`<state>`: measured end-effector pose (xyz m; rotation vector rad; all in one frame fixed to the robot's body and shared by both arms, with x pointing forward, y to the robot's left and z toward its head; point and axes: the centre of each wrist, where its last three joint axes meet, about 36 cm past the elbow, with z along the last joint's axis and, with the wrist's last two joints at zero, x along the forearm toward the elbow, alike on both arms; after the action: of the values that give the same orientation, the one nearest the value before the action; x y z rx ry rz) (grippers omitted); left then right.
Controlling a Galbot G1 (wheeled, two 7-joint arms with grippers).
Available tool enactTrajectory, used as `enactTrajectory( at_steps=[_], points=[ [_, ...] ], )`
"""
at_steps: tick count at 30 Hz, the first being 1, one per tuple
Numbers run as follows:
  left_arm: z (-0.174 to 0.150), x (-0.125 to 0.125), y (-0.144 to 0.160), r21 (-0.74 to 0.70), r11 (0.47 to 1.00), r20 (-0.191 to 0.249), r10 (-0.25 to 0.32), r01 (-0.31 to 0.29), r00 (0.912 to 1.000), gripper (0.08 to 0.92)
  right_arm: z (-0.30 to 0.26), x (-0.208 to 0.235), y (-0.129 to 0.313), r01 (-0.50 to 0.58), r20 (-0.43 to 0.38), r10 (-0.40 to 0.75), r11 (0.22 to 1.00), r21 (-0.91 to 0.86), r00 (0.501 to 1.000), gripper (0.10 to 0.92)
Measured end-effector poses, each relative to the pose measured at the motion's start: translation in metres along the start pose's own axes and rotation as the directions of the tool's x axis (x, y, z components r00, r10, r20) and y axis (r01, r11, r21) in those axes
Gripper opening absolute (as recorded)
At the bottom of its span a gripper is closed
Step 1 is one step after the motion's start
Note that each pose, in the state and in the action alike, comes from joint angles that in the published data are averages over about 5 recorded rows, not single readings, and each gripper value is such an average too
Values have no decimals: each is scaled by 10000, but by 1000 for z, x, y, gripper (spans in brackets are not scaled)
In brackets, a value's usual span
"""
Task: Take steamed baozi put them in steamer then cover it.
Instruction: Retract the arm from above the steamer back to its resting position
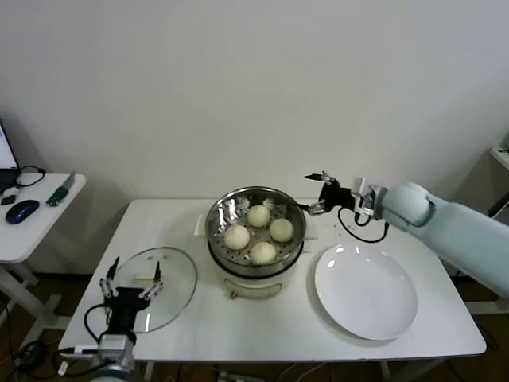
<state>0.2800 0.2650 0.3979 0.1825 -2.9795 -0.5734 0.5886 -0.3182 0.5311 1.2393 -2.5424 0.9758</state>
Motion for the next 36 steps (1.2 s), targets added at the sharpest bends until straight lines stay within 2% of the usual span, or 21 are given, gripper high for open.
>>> enactTrajectory(
  at_steps=[7,12,16,22,28,36],
  points=[
    [-3,-1,8,-1477,9890,157,65,-41,9999,823,42,22,49,-1475,974,1679,9709,-1886,9810,823],
    [-2,-5,14,-3438,9390,210,149,-67,9997,823,70,39,88,-2379,1164,2882,9156,-3243,9505,823],
    [6,-5,16,-5324,8462,37,279,-216,9996,823,94,58,119,-3105,936,3808,8531,-4192,9199,823],
    [21,-6,11,-7513,6578,-317,456,-539,9985,823,131,92,166,-4118,65,4837,7521,-5145,8752,823],
    [39,-11,-5,-8561,5082,-798,497,-940,9956,823,154,119,208,-4761,-725,5299,6835,-5533,8450,823],
    [70,-26,-25,-9216,3668,-1248,291,-1267,9918,823,163,133,242,-5143,-1231,5535,6376,-5735,8237,823]
  ],
)
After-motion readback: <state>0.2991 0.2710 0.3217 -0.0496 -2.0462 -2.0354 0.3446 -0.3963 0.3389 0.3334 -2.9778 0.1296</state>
